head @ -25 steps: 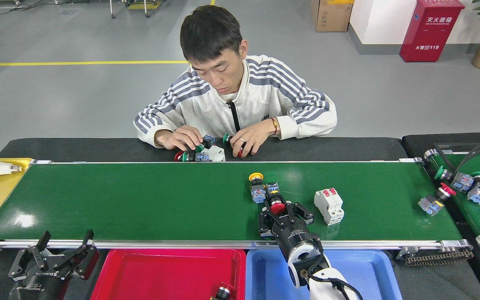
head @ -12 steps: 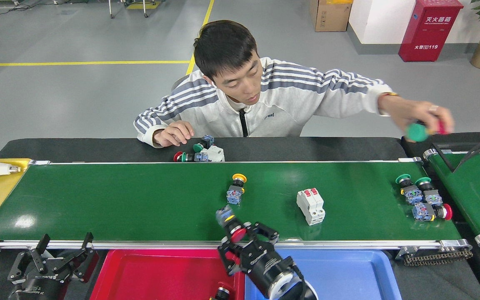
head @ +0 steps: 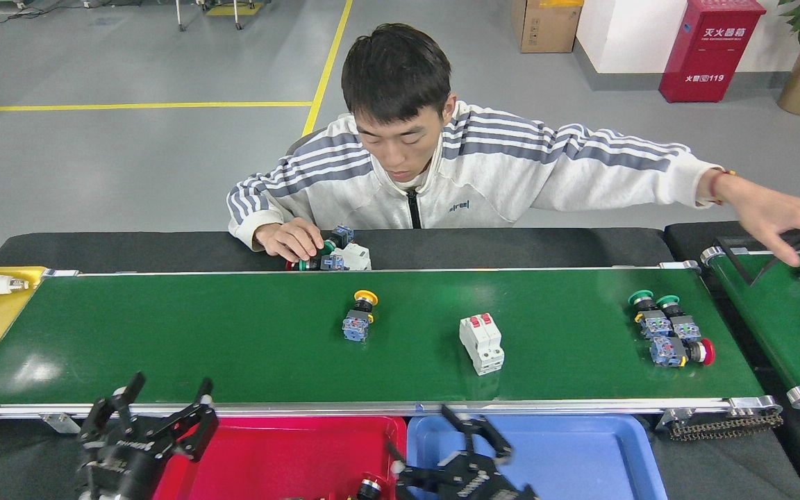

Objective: Pick switch part from conveyor to tray

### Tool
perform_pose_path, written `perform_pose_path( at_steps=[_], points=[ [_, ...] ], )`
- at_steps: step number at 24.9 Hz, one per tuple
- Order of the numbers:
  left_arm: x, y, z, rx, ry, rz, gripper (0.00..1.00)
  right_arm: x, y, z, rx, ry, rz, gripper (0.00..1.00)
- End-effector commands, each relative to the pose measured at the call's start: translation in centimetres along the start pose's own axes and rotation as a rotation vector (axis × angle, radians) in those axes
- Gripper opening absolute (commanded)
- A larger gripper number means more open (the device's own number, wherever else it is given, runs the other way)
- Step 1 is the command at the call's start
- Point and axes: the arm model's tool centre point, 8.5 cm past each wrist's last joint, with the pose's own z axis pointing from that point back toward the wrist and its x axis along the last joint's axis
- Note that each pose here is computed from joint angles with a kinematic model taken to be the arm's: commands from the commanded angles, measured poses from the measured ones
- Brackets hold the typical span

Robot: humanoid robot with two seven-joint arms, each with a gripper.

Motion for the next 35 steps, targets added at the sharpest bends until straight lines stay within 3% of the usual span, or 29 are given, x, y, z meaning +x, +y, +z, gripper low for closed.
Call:
perform_pose_path(
  at_steps=[1,6,10,14,16,18,21,22,23,25,27,28,29,30,31,33,35],
  points=[
    [2.1,0.6,-1.7,0.009,-0.038,-0.011,1.0,-2.3,-1.2,0.5,-0.099,0.168,0.005,1.0],
    [3.9,-0.9,-5.3,-0.05,-0.051,0.042,1.0,-2.9,-2.1,-0.4,-0.116,0.235,0.019,1.0],
    [4.9,-1.8,-8.3,-0.101,-0.078,0.045,1.0,1.9,-4.1,-5.3,-0.122,0.059,0.047,1.0],
    [4.1,-1.8,-10.5,-0.124,-0.066,0.041,1.0,5.3,-3.7,-9.8,0.004,-0.108,0.118,1.0],
    [3.6,-2.2,-11.2,-0.148,-0.051,0.04,1.0,6.7,-3.4,-11.4,0.074,-0.21,0.118,1.0],
    [2.5,-2.6,-12.1,-0.173,-0.003,0.037,1.0,8.3,-3.8,-12.5,0.081,-0.269,0.092,1.0],
    [1.8,-3.3,-13.1,-0.205,0.022,0.039,0.98,9.6,-4.1,-14.3,0.094,-0.293,0.102,1.0],
    [1.7,-3.5,-13.2,-0.212,0.025,0.044,0.9,10.1,-4.1,-14.8,0.101,-0.305,0.102,1.0],
    [1.7,-3.5,-13.3,-0.215,0.024,0.048,0.72,11.0,-4.1,-15.5,0.111,-0.329,0.094,1.0],
    [1.7,-3.5,-13.3,-0.213,0.015,0.065,0.2,12.2,-3.8,-16.9,0.144,-0.359,0.077,1.0],
    [1.9,-3.4,-13.3,-0.207,-0.01,0.135,0.08,11.9,-3.8,-17.9,0.164,-0.359,0.065,0.99],
    [2.1,-3.4,-13.3,-0.198,-0.038,0.178,0.05,12.1,-3.8,-18.0,0.167,-0.364,0.056,0.87],
    [2.2,-3.2,-13.3,-0.192,-0.052,0.193,0.04,12.2,-3.9,-18.0,0.165,-0.367,0.063,0.68],
    [2.4,-3.3,-13.1,-0.19,-0.066,0.197,0.03,12.1,-3.8,-18.0,0.168,-0.366,0.079,0.34],
    [2.4,-3.1,-13.1,-0.182,-0.078,0.197,0.03,11.8,-3.7,-18.0,0.171,-0.359,0.089,0.12],
    [3.5,-2.7,-12.4,-0.157,-0.157,0.199,0.03,11.2,-3.5,-17.9,0.174,-0.347,0.09,0.02],
    [4.2,-2.2,-11.1,-0.122,-0.233,0.192,0.03,10.8,-3.7,-18.1,0.165,-0.299,0.074,0.02]
  ],
)
